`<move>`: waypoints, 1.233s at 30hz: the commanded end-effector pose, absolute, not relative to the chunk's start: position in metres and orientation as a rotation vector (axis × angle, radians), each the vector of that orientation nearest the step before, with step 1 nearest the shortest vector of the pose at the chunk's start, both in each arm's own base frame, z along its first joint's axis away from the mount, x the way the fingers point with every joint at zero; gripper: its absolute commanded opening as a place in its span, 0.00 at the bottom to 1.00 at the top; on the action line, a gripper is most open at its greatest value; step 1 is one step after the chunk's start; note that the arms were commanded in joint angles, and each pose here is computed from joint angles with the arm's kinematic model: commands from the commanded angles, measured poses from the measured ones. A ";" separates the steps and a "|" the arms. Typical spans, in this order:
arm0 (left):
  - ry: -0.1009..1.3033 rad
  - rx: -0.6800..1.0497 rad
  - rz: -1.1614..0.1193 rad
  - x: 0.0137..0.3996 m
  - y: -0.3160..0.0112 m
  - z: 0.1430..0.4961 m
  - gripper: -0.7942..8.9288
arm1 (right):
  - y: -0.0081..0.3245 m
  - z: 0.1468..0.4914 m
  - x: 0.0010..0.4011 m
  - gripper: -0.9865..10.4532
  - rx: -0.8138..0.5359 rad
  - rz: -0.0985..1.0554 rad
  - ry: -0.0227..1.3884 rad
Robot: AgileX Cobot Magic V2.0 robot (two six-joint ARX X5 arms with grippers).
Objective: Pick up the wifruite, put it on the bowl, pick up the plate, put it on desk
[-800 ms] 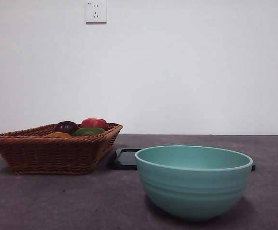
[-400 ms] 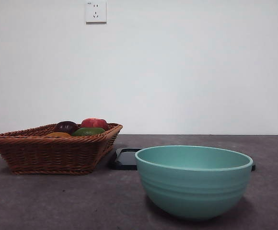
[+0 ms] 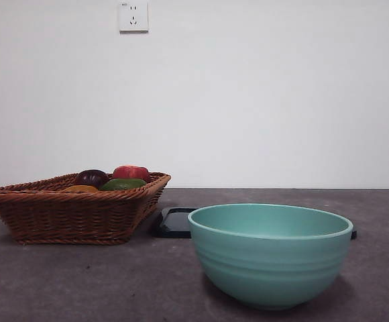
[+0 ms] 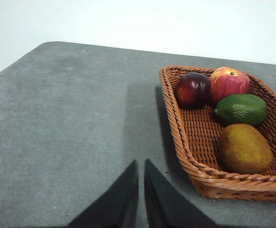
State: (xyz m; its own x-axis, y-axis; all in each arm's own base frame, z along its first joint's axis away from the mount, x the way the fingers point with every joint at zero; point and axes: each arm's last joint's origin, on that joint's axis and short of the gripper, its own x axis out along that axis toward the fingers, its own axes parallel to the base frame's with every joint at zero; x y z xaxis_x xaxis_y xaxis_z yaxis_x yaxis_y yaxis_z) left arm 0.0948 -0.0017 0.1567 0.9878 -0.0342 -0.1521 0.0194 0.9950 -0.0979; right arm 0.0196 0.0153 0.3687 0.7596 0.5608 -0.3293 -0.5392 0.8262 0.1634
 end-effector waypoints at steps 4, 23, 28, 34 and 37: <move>0.181 -0.099 -0.021 0.096 -0.001 0.149 0.10 | 0.013 0.318 0.052 0.10 -0.083 0.369 0.200; 0.181 -0.099 -0.021 0.096 -0.001 0.149 0.10 | -0.006 0.159 0.099 0.10 -0.048 -0.011 0.082; 0.181 -0.099 -0.021 0.096 -0.001 0.149 0.10 | -0.006 0.159 0.098 0.10 -0.051 -0.039 0.080; 0.181 -0.099 -0.021 0.096 -0.001 0.149 0.10 | -0.006 0.150 0.096 0.10 -0.044 -0.059 0.174; 0.181 -0.099 -0.021 0.096 -0.001 0.149 0.10 | -0.006 0.149 0.096 0.10 -0.041 -0.064 0.175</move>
State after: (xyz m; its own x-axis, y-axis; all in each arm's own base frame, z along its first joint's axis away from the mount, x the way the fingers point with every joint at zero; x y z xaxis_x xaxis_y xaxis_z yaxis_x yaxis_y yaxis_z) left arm 0.0948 -0.0017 0.1567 0.9878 -0.0342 -0.1521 0.0194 0.9950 -0.0979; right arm 0.0955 -0.0062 0.1523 0.9852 -0.0628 -0.1597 0.0549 0.9971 -0.0534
